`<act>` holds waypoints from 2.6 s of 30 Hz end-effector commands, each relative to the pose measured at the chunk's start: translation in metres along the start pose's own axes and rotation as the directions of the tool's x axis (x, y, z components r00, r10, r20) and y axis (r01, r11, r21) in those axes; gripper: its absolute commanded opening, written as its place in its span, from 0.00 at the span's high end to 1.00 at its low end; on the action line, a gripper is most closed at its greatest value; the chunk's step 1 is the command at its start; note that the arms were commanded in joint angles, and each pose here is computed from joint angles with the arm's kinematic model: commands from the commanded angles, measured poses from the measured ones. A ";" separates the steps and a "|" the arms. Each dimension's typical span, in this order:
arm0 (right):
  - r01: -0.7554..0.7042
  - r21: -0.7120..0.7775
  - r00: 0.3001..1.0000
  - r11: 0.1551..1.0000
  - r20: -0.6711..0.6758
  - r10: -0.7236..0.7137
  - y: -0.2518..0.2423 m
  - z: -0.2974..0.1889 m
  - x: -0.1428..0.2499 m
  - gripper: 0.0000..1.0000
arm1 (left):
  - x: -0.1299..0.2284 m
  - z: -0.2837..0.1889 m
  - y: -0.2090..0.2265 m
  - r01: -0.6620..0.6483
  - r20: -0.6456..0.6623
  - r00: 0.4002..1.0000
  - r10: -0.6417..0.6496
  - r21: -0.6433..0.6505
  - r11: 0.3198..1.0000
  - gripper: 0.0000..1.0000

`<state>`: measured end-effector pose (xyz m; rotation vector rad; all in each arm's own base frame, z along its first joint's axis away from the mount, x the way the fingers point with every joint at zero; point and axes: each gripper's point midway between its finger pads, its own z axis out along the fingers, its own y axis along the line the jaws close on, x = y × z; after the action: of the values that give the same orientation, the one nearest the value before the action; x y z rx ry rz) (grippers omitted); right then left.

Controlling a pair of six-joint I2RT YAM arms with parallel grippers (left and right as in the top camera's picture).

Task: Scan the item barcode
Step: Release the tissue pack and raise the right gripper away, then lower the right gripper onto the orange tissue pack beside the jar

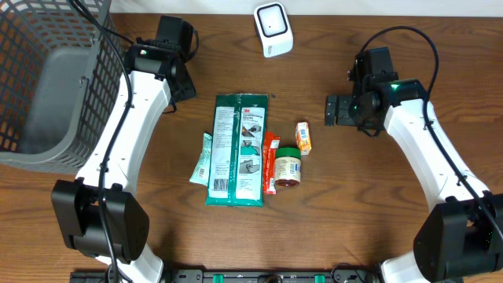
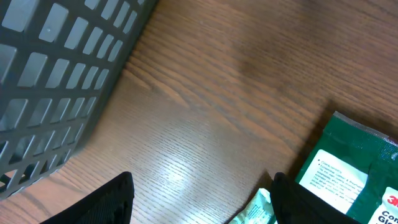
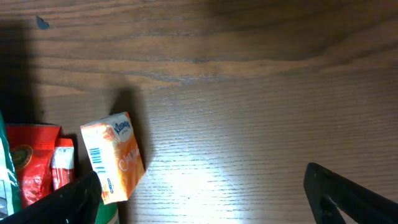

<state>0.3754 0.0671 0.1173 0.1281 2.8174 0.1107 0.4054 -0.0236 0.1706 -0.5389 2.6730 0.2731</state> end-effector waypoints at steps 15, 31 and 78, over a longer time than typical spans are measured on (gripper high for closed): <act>0.012 0.014 1.000 1.000 0.018 -0.012 -0.003 -0.004 -0.005 0.01 | 0.002 0.005 0.004 0.010 -0.004 1.000 -0.010 -0.031 0.999 0.30; 0.010 0.020 1.000 1.000 0.019 -0.011 -0.004 -0.004 -0.006 0.01 | 0.002 0.005 0.004 0.010 -0.004 1.000 -0.010 -0.031 0.999 0.30; 0.393 -0.534 0.914 0.749 0.136 -0.382 0.219 -0.042 0.058 0.20 | 0.002 0.005 0.004 0.010 -0.004 1.000 -0.010 -0.031 0.999 0.30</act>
<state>0.3208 0.2869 0.1548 -0.6014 2.6056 0.8310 0.4054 -0.0236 0.1706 -0.5389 2.6730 0.2731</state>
